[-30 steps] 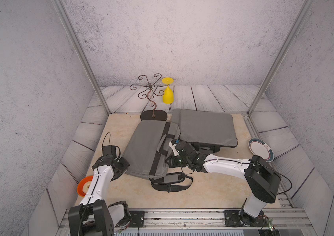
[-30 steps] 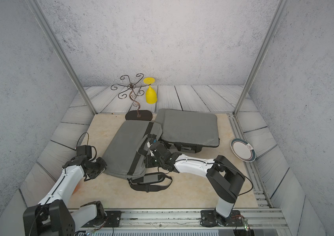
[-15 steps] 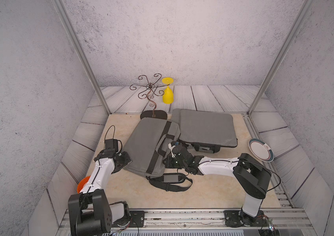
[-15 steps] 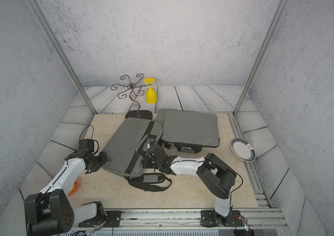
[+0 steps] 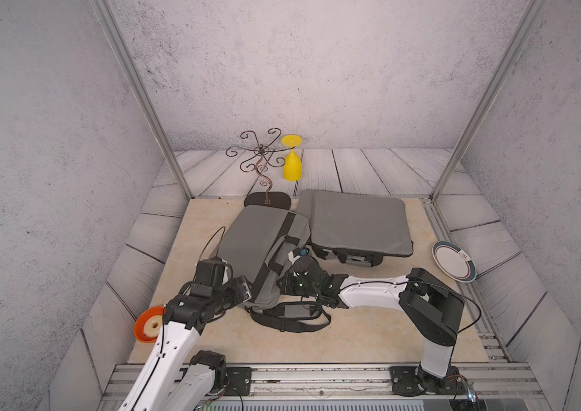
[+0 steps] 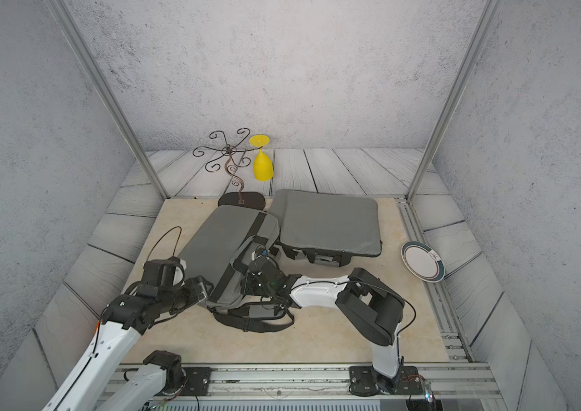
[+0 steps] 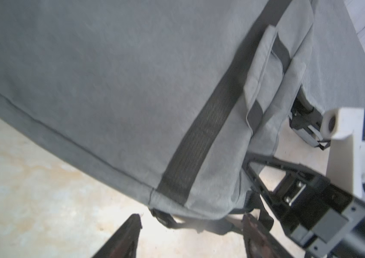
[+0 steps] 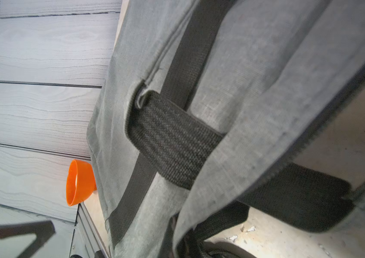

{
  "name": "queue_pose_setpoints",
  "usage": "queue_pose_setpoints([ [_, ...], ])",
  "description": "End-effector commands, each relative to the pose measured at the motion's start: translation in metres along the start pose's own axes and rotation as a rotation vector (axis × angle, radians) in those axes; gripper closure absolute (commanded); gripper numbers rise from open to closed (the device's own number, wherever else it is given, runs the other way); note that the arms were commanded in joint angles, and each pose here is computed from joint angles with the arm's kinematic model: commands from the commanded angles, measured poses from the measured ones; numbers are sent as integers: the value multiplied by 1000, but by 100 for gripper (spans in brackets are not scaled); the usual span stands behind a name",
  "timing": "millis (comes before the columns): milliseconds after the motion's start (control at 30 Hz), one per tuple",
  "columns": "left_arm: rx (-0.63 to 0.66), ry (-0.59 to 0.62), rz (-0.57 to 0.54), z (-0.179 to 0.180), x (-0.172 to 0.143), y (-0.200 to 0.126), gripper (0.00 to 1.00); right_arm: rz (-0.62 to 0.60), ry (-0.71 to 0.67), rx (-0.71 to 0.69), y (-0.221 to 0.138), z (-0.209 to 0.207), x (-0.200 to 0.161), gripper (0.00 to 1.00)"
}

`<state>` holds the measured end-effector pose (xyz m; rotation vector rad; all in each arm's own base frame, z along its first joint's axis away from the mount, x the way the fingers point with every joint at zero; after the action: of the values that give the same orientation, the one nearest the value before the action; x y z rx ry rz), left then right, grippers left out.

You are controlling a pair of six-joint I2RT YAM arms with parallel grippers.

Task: Open the zippered laptop bag and take out the laptop
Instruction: Adjust the zippered laptop bag at the center of the board.

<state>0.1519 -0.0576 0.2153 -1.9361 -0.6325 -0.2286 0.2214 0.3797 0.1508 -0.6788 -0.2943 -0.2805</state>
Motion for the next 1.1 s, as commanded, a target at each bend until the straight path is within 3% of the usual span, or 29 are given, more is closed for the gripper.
queue_pose_setpoints([
  [0, 50, -107, 75, 10, -30, 8, 28, 9, -17, 56, 4, 12, 5, 100],
  [267, 54, -104, 121, 11, -67, 41, 28, -3, -4, 61, 2, 13, 15, 100],
  [500, 37, -129, 44, -5, -52, 64, 27, -4, 1, 60, 0, 12, 16, 100],
  [733, 212, -109, 40, 11, -56, 76, 29, -15, 4, 56, -3, 10, 21, 100],
  [1067, 420, 3, 49, 36, -57, 64, 67, -32, 18, 47, -9, 1, 32, 100],
])
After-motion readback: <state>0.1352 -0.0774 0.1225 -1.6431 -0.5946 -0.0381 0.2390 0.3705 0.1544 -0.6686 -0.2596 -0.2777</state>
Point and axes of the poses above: each gripper's point midway between its finger pads, its own y axis out along the fingers, its own z axis along the line the jaws close on, x = y × z, the point moved 9 cm from there along -y, back along the fingers, and after that the axes turned 6 degrees about y, right-handed, at the moved point
